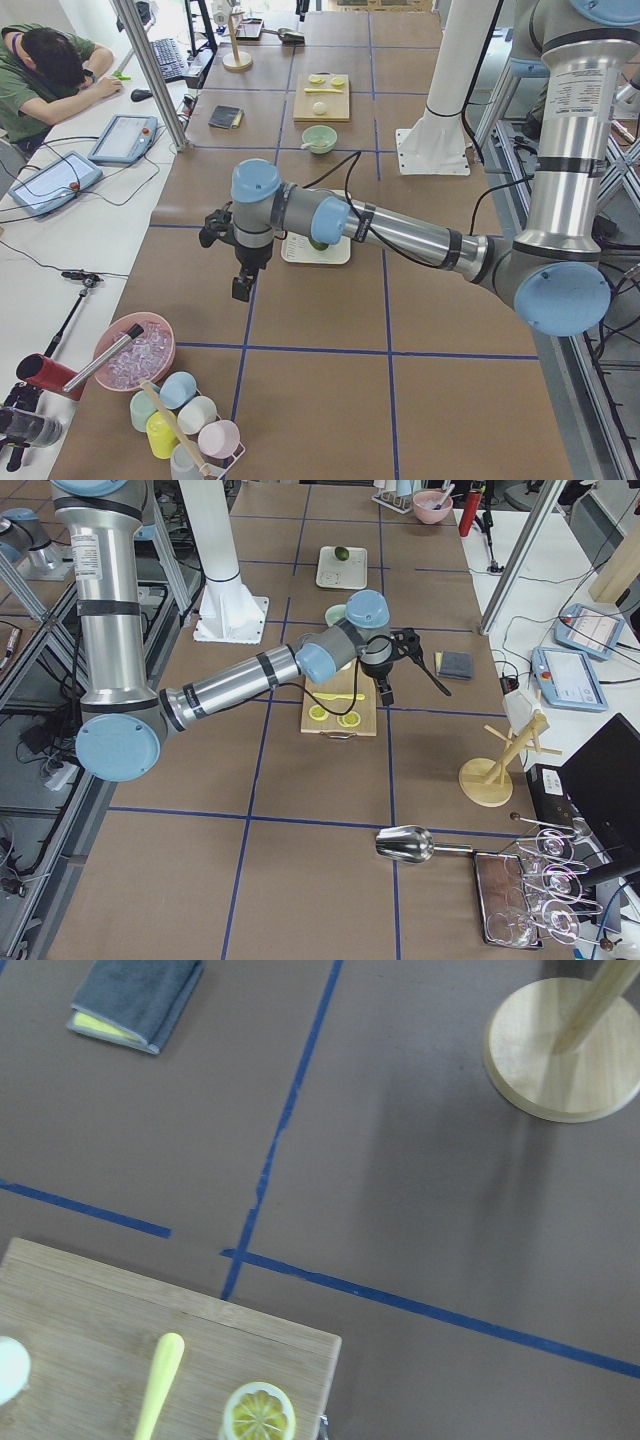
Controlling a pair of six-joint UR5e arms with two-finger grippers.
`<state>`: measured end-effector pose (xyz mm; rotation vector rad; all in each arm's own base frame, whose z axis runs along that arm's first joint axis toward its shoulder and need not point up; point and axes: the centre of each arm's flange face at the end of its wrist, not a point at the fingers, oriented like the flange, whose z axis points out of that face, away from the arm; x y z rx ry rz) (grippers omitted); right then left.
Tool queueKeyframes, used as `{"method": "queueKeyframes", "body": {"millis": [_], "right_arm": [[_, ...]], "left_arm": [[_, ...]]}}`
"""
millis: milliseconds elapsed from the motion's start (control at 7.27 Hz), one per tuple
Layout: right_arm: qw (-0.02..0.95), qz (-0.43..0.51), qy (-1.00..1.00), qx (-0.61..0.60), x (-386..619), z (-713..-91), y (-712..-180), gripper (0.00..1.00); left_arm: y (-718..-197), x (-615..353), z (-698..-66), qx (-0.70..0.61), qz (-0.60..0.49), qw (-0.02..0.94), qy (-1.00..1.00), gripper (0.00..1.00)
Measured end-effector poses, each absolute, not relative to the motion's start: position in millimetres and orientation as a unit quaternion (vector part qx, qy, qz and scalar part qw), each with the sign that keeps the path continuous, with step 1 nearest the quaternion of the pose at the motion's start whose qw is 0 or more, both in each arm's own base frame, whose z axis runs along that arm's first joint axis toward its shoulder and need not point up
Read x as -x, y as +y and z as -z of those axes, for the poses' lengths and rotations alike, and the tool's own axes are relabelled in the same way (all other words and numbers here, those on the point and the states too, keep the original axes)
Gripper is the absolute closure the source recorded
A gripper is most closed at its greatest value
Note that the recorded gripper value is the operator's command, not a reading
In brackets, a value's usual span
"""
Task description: Put spoon and bun in bowl
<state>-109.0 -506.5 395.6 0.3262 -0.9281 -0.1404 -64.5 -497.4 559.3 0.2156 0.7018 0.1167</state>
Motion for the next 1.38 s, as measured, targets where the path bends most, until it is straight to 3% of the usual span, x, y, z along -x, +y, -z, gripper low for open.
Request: {"method": "queueKeyframes", "body": {"millis": [275,688,1376], "right_arm": [[0.888,0.080,-0.434,-0.129,176,-348,-509,0.00],[0.915,0.066,-0.379,-0.124,326,-302,-468,0.00],[0.919,0.086,-0.360,-0.137,438,-340,-437,0.05]], "left_arm": [[-444,83,-608,-0.060,-0.010,0.911,0.408,0.00],[-429,83,-611,-0.057,-0.004,0.903,0.425,0.00],[-430,84,-597,-0.072,-0.011,0.903,0.424,0.00]]}}
